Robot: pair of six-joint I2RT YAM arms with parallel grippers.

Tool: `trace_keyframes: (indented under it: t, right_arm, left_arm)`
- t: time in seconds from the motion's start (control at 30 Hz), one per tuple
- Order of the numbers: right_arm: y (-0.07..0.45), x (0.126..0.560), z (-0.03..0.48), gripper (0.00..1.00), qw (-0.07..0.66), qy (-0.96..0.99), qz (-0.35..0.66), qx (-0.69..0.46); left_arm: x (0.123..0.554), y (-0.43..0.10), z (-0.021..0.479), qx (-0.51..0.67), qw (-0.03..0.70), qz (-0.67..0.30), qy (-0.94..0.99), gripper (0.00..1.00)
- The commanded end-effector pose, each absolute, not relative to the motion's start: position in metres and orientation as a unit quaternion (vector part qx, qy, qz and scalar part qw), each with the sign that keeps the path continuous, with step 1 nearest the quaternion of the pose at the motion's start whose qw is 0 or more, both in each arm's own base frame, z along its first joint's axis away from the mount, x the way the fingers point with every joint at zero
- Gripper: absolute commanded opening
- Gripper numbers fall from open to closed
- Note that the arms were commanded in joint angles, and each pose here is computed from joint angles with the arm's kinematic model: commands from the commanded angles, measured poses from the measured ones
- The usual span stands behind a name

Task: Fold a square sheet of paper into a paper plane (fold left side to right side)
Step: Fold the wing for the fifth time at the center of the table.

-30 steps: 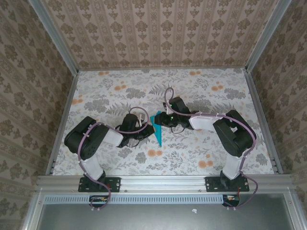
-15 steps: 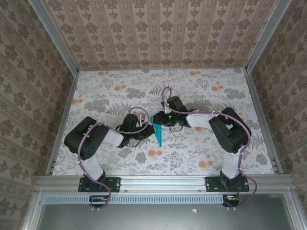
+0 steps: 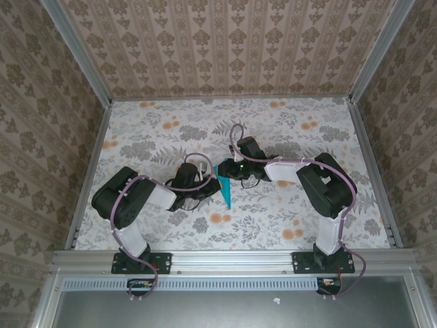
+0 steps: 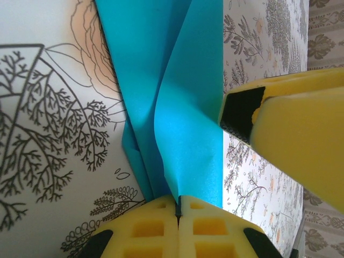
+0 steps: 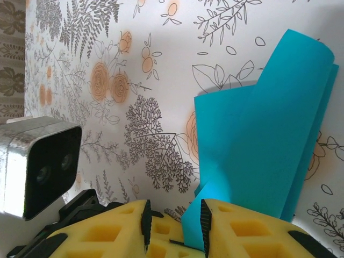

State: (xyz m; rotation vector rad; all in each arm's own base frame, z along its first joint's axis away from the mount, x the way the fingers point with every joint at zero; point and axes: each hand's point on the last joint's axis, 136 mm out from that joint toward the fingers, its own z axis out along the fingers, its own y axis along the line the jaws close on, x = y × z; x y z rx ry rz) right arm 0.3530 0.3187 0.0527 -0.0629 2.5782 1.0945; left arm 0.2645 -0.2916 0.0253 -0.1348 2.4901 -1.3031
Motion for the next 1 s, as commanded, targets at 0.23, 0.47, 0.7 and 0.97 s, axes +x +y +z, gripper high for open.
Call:
trace_keyframes:
  t: [0.23, 0.47, 0.7, 0.97]
  right_arm:
    - [0.318, 0.36, 0.041, 0.32, 0.166, 0.916, 0.366, -0.019]
    - [0.318, 0.364, 0.036, 0.32, 0.165, 0.917, 0.363, -0.012]
    - [0.318, 0.361, 0.026, 0.31, 0.151, 0.92, 0.362, -0.009]
    - [0.315, 0.356, 0.014, 0.31, 0.131, 0.928, 0.35, -0.003]
  left_arm:
    - [0.245, -0.283, -0.001, -0.059, 0.127, -0.42, 0.897, 0.0]
    - [0.244, -0.283, -0.003, -0.06, 0.124, -0.416, 0.899, 0.0]
    - [0.244, -0.284, -0.002, -0.058, 0.124, -0.416, 0.899, 0.0]
    - [0.242, -0.283, -0.004, -0.059, 0.121, -0.413, 0.901, 0.0]
